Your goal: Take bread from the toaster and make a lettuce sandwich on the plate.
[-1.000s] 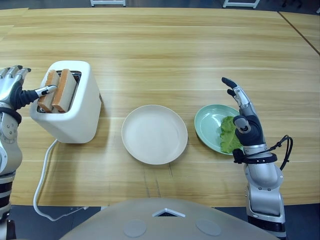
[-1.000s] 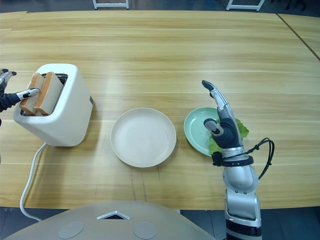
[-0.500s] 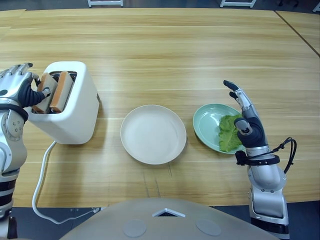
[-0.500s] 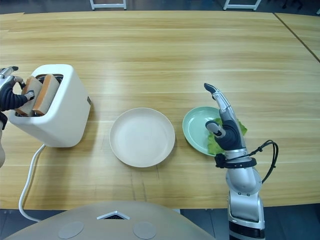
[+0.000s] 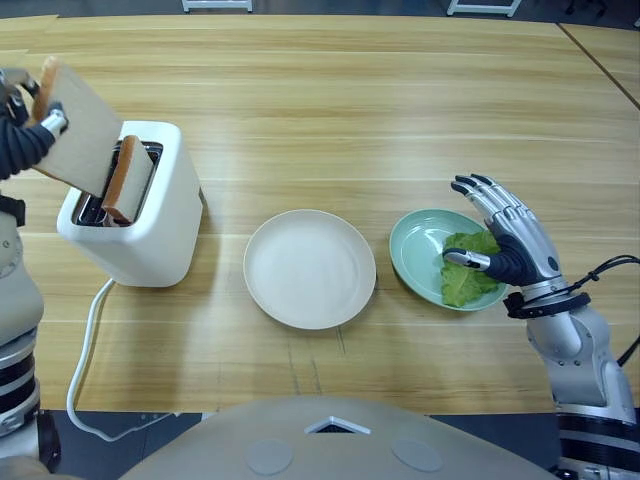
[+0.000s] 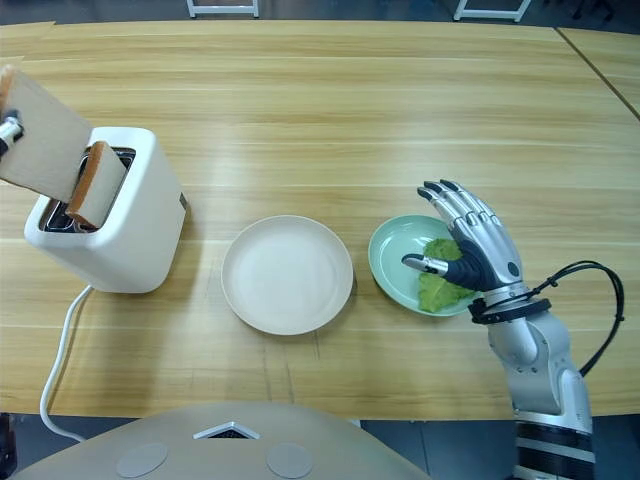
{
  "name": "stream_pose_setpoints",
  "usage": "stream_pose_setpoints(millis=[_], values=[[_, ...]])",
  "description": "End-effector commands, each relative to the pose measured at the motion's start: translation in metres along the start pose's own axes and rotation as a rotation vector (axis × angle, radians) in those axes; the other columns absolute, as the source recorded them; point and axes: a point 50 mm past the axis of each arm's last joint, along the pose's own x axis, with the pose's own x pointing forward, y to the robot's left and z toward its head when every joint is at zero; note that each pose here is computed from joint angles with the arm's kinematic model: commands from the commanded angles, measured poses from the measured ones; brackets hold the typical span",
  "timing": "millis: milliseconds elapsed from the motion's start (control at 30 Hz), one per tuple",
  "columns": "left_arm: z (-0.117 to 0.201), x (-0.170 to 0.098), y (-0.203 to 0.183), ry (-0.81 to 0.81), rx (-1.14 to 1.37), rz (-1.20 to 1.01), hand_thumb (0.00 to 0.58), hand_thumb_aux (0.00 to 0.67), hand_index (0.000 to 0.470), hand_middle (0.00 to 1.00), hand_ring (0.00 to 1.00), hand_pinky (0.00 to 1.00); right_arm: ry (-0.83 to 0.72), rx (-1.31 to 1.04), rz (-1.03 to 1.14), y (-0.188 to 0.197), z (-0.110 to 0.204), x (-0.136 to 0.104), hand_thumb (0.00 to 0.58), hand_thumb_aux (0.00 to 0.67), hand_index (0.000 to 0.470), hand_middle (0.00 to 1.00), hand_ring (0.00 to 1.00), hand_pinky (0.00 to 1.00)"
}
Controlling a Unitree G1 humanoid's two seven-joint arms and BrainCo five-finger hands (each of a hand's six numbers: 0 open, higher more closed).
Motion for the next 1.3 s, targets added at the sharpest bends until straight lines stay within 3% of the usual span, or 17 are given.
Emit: stream_pose_setpoints(millis=[33, 167, 267, 333, 400, 433, 500, 667, 700, 767, 833, 1000, 1033, 1300], values=[[0.019, 0.000, 0.033, -0.115, -0.030, 0.132, 0.580, 0.670, 0.470, 1.00, 1.00, 1.00, -0.009, -0.255, 0.128, 0.002, -0.032, -0.009, 0.000, 0.000, 0.000, 0.00, 0.00, 0.00], [0.040, -0.001, 0.036, -0.232, -0.139, 0.100, 0.580, 0.670, 0.470, 1.00, 1.00, 1.00, -0.021, -0.379, 0.226, 0.012, -0.052, -0.021, 0.000, 0.000, 0.000, 0.00, 0.00, 0.00], [0.052, 0.000, 0.038, -0.289, -0.273, 0.069, 0.580, 0.670, 0.470, 1.00, 1.00, 1.00, -0.010, -0.440, 0.292, 0.021, -0.068, -0.029, 0.079, 0.047, 0.033, 0.00, 0.00, 0.00], [0.060, 0.000, 0.035, -0.327, -0.377, 0.017, 0.580, 0.670, 0.470, 1.00, 1.00, 1.00, -0.006, -0.468, 0.324, 0.026, -0.076, -0.032, 0.096, 0.058, 0.041, 0.00, 0.00, 0.00], [0.070, -0.002, 0.030, -0.369, -0.444, -0.038, 0.580, 0.670, 0.470, 1.00, 1.00, 1.00, -0.010, -0.483, 0.329, 0.028, -0.080, -0.030, 0.160, 0.100, 0.070, 0.00, 0.00, 0.00], [0.078, -0.004, 0.026, -0.396, -0.475, -0.070, 0.580, 0.670, 0.470, 1.00, 1.00, 1.00, -0.012, -0.488, 0.324, 0.029, -0.082, -0.028, 0.160, 0.100, 0.070, 0.00, 0.00, 0.00], [0.093, -0.007, 0.014, -0.451, -0.531, -0.155, 0.580, 0.670, 0.470, 1.00, 1.00, 1.00, -0.018, -0.500, 0.314, 0.031, -0.083, -0.023, 0.237, 0.155, 0.109, 0.00, 0.00, 0.00], [0.133, -0.021, -0.031, -0.563, -0.608, -0.437, 0.580, 0.670, 0.470, 1.00, 1.00, 1.00, -0.045, -0.541, 0.323, 0.036, -0.084, -0.010, 0.297, 0.202, 0.142, 0.00, 0.00, 0.00], [0.139, -0.024, -0.042, -0.571, -0.607, -0.495, 0.580, 0.670, 0.470, 1.00, 1.00, 1.00, -0.054, -0.551, 0.337, 0.037, -0.084, -0.008, 0.325, 0.226, 0.159, 0.00, 0.00, 0.00], [0.149, -0.031, -0.062, -0.584, -0.603, -0.599, 0.580, 0.670, 0.470, 1.00, 1.00, 1.00, -0.069, -0.563, 0.370, 0.041, -0.084, -0.007, 0.438, 0.339, 0.238, 0.00, 0.00, 0.00], [0.157, -0.036, -0.079, -0.590, -0.604, -0.678, 0.580, 0.670, 0.470, 1.00, 1.00, 1.00, -0.080, -0.564, 0.426, 0.047, -0.083, -0.007, 0.500, 0.420, 0.295, 0.00, 0.00, 0.00], [0.165, -0.051, -0.118, -0.581, -0.583, -0.885, 0.580, 0.670, 0.470, 1.00, 1.00, 1.00, -0.083, -0.531, 0.596, 0.060, -0.083, -0.017, 0.566, 0.568, 0.398, 0.00, 0.00, 0.00], [0.166, -0.054, -0.125, -0.575, -0.582, -0.919, 0.580, 0.670, 0.470, 1.00, 1.00, 1.00, -0.084, -0.520, 0.611, 0.061, -0.082, -0.018, 0.580, 0.670, 0.470, 0.00, 0.00, 0.00], [0.168, -0.074, -0.196, -0.540, -0.458, -1.119, 0.580, 0.670, 0.470, 1.00, 1.00, 1.00, -0.135, -0.451, 0.458, 0.047, -0.068, -0.003, 0.580, 0.670, 0.470, 0.00, 0.00, 0.00]])
